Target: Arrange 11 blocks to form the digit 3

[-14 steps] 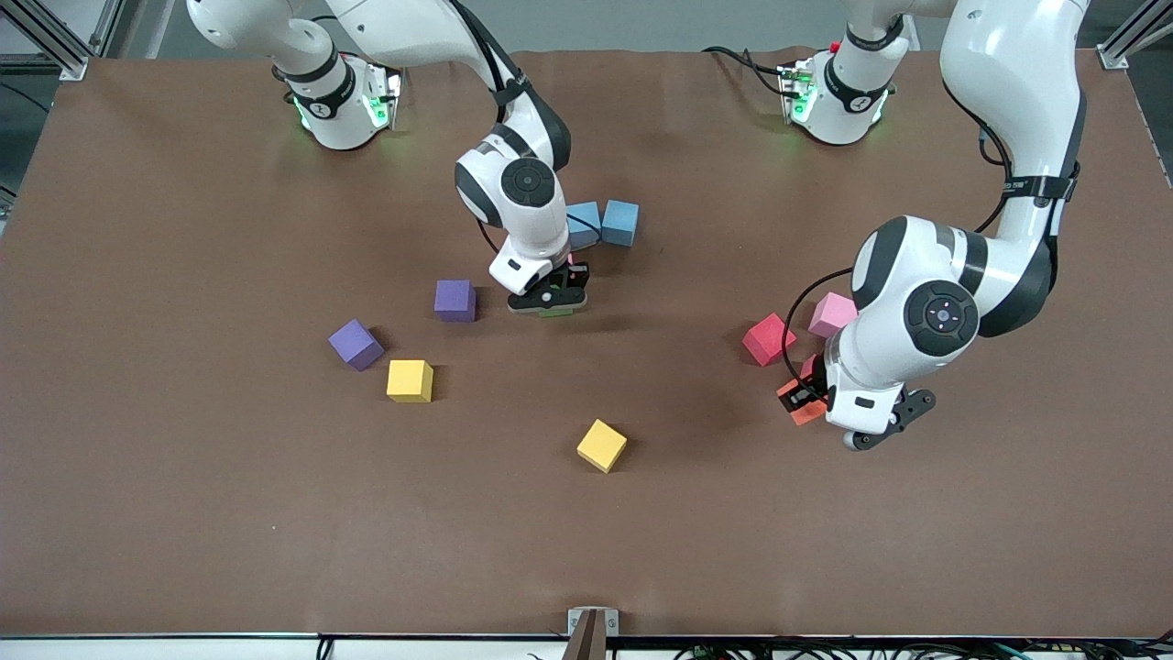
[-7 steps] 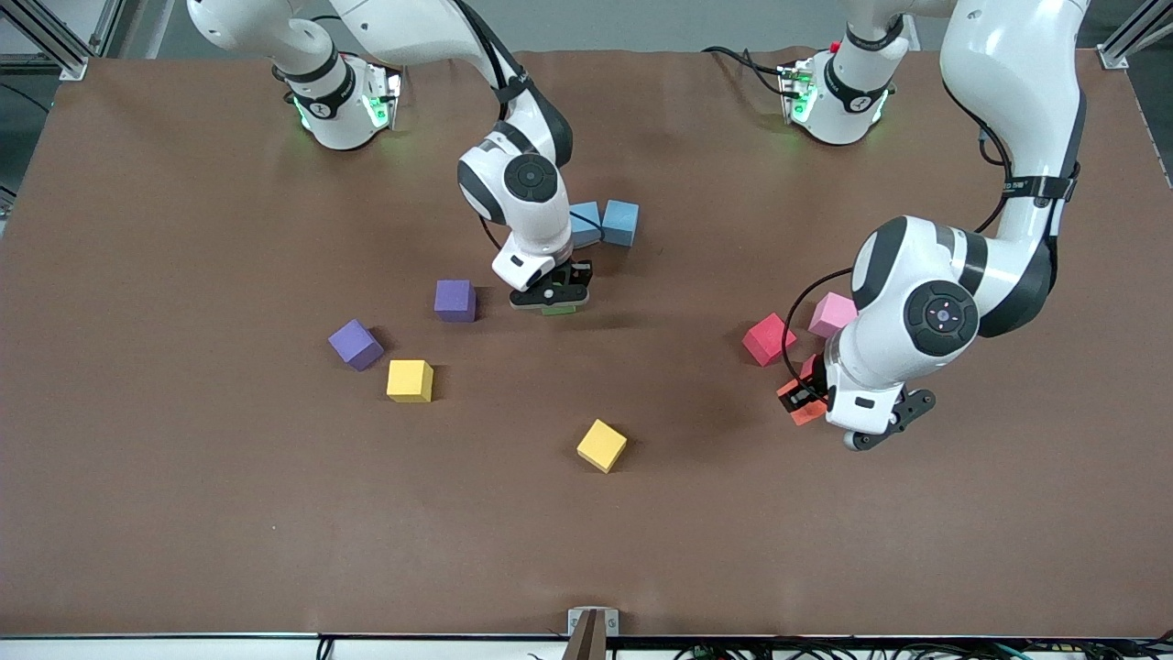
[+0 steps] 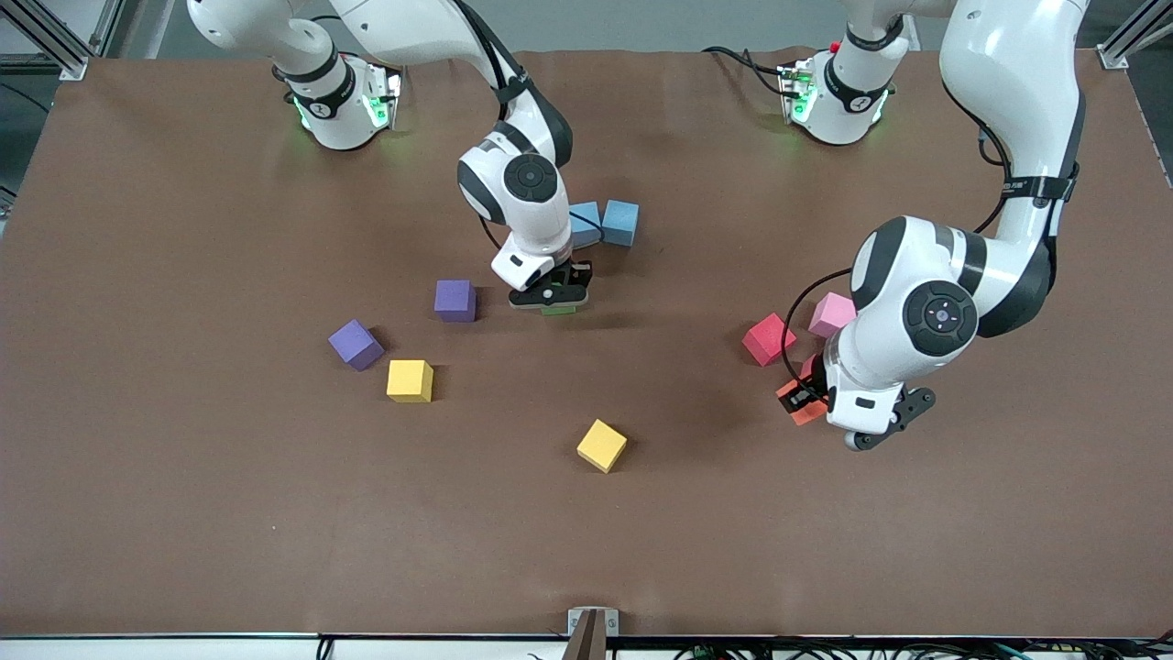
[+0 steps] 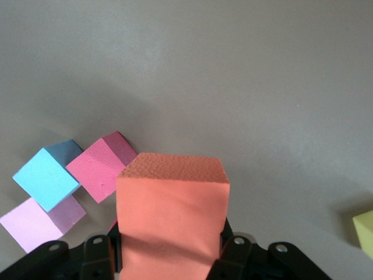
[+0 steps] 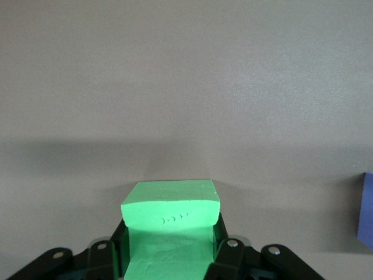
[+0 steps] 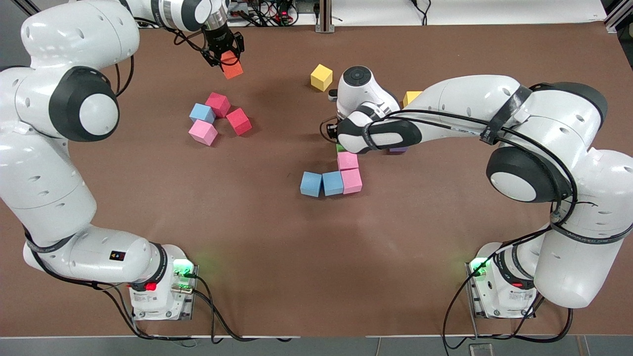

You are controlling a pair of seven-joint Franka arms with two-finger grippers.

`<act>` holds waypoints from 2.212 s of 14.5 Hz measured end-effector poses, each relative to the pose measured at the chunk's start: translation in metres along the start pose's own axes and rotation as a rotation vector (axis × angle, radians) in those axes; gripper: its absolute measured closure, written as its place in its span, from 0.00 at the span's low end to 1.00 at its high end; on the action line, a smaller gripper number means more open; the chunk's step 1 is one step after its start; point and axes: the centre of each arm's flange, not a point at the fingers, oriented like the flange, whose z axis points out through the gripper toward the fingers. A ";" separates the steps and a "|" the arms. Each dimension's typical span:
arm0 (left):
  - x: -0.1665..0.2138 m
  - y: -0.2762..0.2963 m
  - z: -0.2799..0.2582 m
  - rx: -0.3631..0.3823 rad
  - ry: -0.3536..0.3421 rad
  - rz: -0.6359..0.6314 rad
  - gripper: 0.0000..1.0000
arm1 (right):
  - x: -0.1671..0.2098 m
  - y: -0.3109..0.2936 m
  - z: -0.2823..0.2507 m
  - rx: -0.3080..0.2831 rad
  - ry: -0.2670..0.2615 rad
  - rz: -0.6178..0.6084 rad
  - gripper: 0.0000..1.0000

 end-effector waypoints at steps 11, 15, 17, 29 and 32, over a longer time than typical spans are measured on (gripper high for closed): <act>-0.022 0.030 0.018 -0.057 0.017 -0.386 0.41 | -0.003 0.001 0.002 -0.003 -0.003 -0.002 0.44; -0.028 0.035 0.022 -0.056 0.011 -0.514 0.41 | -0.005 -0.001 0.002 -0.004 -0.004 -0.007 0.44; -0.028 0.035 0.022 -0.057 0.010 -0.543 0.41 | -0.006 -0.002 0.002 -0.004 -0.004 -0.009 0.44; -0.032 0.042 0.020 -0.090 0.005 -0.857 0.41 | -0.010 0.000 0.003 -0.005 -0.007 0.008 0.44; -0.033 0.043 0.020 -0.094 0.002 -0.936 0.41 | -0.010 0.000 0.003 -0.004 -0.005 0.010 0.44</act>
